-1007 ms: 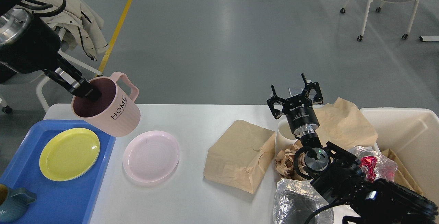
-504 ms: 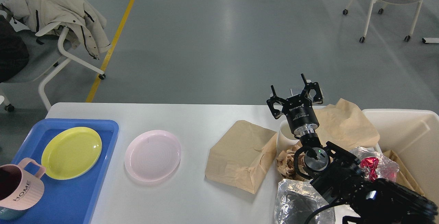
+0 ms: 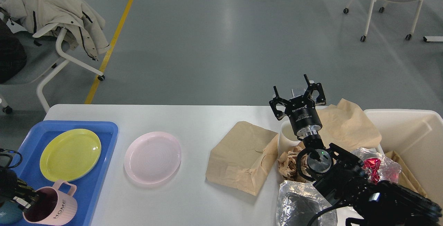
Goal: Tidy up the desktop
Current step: 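Lift the pink mug and set it on the blue tray, then raise the left gripper and grasp the pink plate's rim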
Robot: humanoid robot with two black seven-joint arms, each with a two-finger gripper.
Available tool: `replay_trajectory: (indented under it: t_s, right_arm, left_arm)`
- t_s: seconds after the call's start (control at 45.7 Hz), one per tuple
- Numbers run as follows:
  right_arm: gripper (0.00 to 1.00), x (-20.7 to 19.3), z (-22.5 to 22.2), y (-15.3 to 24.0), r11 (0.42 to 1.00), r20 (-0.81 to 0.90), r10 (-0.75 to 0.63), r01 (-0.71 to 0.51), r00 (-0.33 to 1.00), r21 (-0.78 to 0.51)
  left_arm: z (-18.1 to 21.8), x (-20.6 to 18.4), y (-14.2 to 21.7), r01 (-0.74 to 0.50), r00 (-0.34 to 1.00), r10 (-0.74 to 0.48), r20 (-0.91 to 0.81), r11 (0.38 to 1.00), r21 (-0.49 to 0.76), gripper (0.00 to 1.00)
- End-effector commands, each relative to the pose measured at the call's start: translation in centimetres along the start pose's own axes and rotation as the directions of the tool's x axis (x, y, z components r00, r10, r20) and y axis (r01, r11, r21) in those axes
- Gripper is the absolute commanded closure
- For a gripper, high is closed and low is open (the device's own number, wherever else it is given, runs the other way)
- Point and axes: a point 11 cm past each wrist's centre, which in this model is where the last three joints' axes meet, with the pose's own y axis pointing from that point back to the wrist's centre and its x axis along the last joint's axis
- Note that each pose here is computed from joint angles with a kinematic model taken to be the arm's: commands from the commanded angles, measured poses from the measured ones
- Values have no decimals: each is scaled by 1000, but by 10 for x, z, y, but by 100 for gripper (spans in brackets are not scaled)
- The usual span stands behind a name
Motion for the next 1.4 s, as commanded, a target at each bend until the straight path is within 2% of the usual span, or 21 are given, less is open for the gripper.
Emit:
replay_trajectory:
  t_s: [0.0, 0.153, 0.285, 0.372, 0.525, 0.635, 0.722, 0.766, 0.832, 0.963, 1.007, 1.095, 1.204, 1.379]
  right_arm:
    - [0, 0, 0, 0, 1000, 0, 0, 0, 1000, 0]
    - [0, 0, 0, 0, 1000, 0, 0, 0, 1000, 0]
    - [0, 0, 0, 0, 1000, 0, 0, 0, 1000, 0]
    - [0, 0, 0, 0, 1000, 0, 0, 0, 1000, 0]
    - [0, 0, 0, 0, 1000, 0, 0, 0, 1000, 0]
    - [0, 0, 0, 0, 1000, 0, 0, 0, 1000, 0]
    - [0, 0, 0, 0, 1000, 0, 0, 0, 1000, 0]
    - [0, 0, 0, 0, 1000, 0, 0, 0, 1000, 0]
    - [0, 0, 0, 0, 1000, 0, 0, 0, 1000, 0]
    - [0, 0, 0, 0, 1000, 0, 0, 0, 1000, 0]
    - [0, 0, 0, 0, 1000, -1, 1, -1, 1000, 0]
    - [0, 0, 0, 0, 1000, -1, 1, -1, 1000, 0]
    - [0, 0, 0, 0, 1000, 0, 0, 0, 1000, 0]
    - [0, 0, 0, 0, 1000, 0, 0, 0, 1000, 0]
  left_arm:
    - [-1, 2, -13, -3, 1000, 3, 0, 1000, 7, 86]
    - [8, 8, -24, -23, 1000, 22, -9, 999, -23, 66]
    - [9, 14, -21, -35, 999, 35, -20, 999, -38, 30]
    - [8, 21, -14, -56, 998, 54, -36, 997, -60, 21]
    - [-6, 73, 33, -105, 994, 103, -40, 993, -55, 18]
    - [-15, 125, 93, -186, 982, 184, -44, 982, -35, 18]
    - [-10, 177, 156, -277, 961, 276, -27, 961, -10, 18]
    - [2, 209, 196, -334, 943, 333, -19, 943, -8, 18]
    - [31, 246, 233, -380, 925, 381, 7, 924, -48, 18]
    - [81, 300, 272, -441, 890, 450, 71, 890, -113, 18]
    - [87, 306, 268, -429, 895, 439, 77, 896, -117, 18]
    - [83, 300, 221, -368, 924, 374, 85, 927, -76, 18]
    - [75, 270, 142, -329, 941, 332, 68, 943, -49, 18]
    - [76, 224, 60, -270, 963, 270, -5, 963, -17, 18]
